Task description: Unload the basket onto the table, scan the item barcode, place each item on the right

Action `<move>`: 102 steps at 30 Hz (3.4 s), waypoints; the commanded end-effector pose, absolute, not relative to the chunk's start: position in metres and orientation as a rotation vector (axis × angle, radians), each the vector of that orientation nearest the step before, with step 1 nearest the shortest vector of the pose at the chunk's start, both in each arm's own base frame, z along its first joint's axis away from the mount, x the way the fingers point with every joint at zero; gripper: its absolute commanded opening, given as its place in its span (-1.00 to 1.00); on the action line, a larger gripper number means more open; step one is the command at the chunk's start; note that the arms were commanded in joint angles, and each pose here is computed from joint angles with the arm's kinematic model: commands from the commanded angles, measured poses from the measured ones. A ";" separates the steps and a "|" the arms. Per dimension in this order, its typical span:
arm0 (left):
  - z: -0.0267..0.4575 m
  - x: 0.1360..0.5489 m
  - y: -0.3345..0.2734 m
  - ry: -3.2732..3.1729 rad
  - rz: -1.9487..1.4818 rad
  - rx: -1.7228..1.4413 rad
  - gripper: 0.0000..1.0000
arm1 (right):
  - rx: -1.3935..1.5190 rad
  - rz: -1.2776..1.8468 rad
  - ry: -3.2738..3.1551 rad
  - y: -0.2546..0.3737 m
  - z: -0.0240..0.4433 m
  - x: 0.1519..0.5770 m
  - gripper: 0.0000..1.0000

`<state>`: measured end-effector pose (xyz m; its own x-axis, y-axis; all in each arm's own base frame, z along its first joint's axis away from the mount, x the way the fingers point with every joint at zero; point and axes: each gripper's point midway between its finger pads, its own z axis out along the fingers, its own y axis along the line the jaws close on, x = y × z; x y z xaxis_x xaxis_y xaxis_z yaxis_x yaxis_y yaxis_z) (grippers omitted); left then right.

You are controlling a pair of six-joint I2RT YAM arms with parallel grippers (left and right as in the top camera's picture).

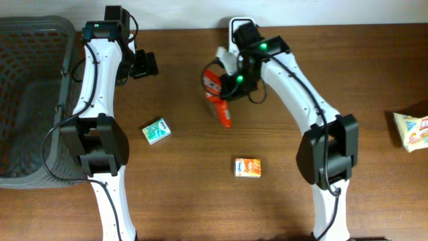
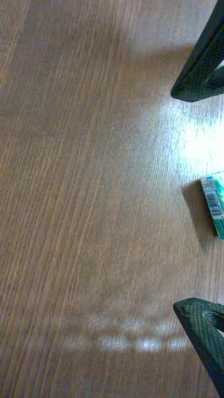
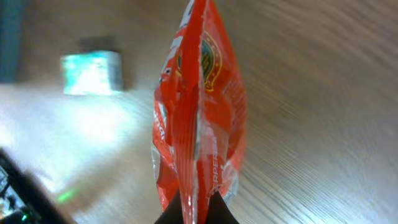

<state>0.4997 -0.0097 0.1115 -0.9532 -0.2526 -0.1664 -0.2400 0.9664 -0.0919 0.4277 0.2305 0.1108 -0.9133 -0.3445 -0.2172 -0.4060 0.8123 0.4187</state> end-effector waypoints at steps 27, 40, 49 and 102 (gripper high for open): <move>0.205 0.475 -0.033 2.815 -0.306 -0.273 0.98 | 0.580 0.314 3.038 0.133 0.093 0.439 0.97; 0.205 0.476 -0.033 2.815 -0.306 -0.271 0.98 | 0.746 0.159 2.991 0.122 0.028 0.432 0.53; 0.205 0.476 -0.033 2.815 -0.306 -0.271 0.98 | 0.767 0.028 2.927 0.125 0.028 0.434 0.52; 0.205 0.476 -0.033 2.815 -0.306 -0.271 0.98 | 0.688 -0.156 3.077 0.130 0.018 0.406 -0.92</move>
